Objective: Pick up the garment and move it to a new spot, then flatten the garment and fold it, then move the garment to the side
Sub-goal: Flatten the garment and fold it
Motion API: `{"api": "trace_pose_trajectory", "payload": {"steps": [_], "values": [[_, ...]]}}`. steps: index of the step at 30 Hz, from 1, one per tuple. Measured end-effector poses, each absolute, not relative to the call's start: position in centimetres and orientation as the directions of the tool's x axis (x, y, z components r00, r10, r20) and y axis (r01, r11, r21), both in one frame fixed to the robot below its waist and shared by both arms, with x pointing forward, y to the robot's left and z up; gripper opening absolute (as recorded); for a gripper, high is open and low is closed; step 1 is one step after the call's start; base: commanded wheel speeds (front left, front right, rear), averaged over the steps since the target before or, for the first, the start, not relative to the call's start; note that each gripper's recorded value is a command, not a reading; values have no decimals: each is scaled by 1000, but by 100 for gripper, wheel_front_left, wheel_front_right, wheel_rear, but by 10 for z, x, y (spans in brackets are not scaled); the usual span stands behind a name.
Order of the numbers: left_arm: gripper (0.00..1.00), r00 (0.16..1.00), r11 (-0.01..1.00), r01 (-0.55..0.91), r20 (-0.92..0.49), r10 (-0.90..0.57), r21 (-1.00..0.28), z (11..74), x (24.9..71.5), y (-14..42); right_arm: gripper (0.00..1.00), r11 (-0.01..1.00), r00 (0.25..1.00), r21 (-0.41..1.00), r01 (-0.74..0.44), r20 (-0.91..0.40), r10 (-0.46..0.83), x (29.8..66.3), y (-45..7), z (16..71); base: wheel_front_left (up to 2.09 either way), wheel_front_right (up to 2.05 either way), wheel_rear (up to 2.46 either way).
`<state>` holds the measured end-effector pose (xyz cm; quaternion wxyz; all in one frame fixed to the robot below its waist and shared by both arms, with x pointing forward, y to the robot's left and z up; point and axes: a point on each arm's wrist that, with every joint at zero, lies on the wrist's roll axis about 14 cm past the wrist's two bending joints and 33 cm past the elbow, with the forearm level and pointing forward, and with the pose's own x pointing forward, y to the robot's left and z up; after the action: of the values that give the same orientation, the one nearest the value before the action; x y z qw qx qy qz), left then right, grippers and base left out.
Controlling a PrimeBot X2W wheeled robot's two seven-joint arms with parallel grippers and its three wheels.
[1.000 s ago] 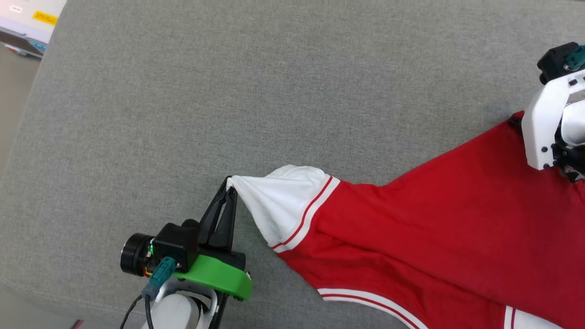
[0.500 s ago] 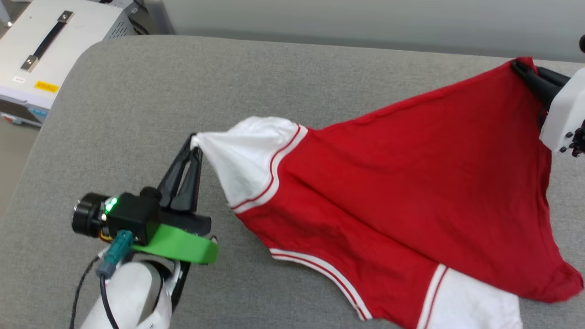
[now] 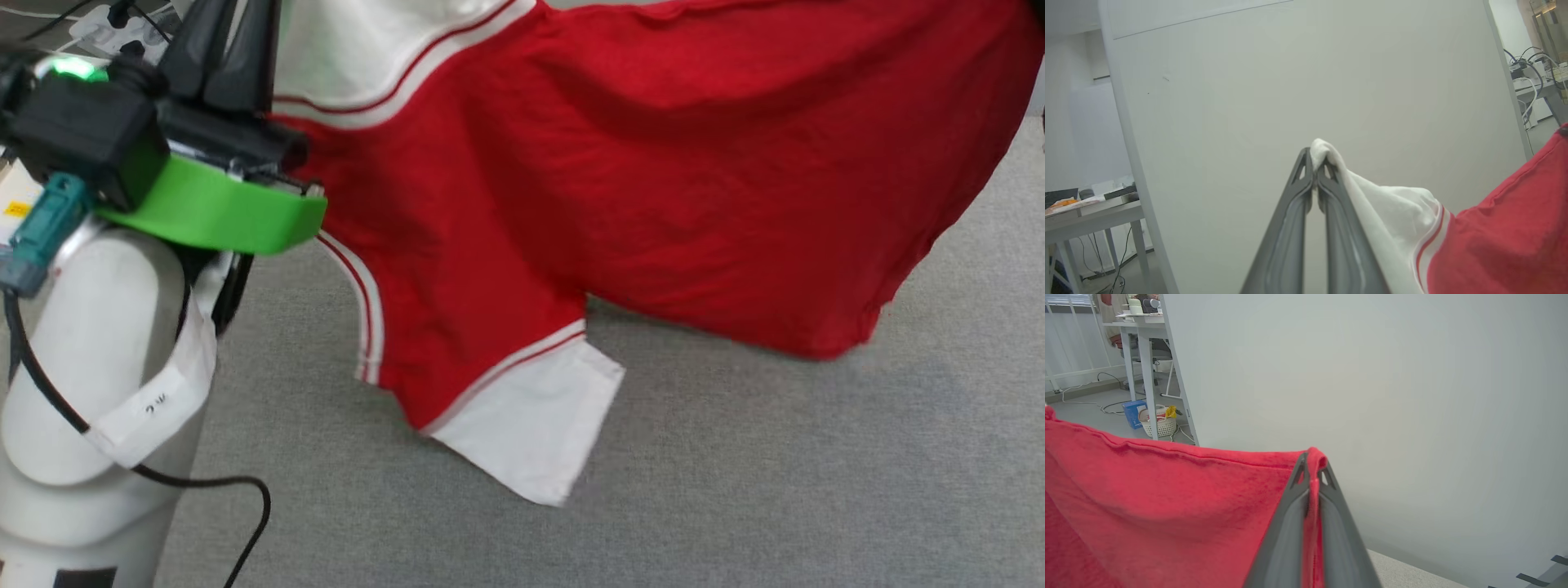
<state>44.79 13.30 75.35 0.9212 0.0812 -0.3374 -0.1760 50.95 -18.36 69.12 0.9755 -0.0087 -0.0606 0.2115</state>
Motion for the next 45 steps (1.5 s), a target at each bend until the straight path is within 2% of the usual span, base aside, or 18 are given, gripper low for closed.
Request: {"api": "trace_pose_trajectory", "payload": {"steps": [8, 14, 26, 35, 39, 45], "values": [[0, 625, 894, 300, 639, -448, 334, 803, 469, 109, 0, 918, 897, -60, -391, 197, 395, 515, -186, 721, 0, 0, 0], [0, 610, 883, 308, 638, -470, 355, 826, 515, 98, 0, 933, 907, -91, -347, 219, 359, 548, -190, 734, 0, 0, 0], [0, 613, 886, 302, 640, -463, 351, 845, 608, 88, 0, 969, 935, -151, -193, 272, 229, 641, -212, 754, 0, 0, 0], [0, 588, 901, 270, 683, -433, 339, 866, 646, 94, 0, 971, 914, -189, -145, 350, 205, 682, -210, 769, 0, 0, 0], [0, 602, 905, 268, 676, -426, 332, 855, 662, 98, 0, 969, 921, -209, -134, 336, 200, 698, -210, 758, 0, 0, 0], [0, 676, 906, 283, 604, -422, 316, 809, 690, 105, 0, 963, 946, -210, -167, 241, 217, 720, -202, 706, 0, 0, 0]]}}
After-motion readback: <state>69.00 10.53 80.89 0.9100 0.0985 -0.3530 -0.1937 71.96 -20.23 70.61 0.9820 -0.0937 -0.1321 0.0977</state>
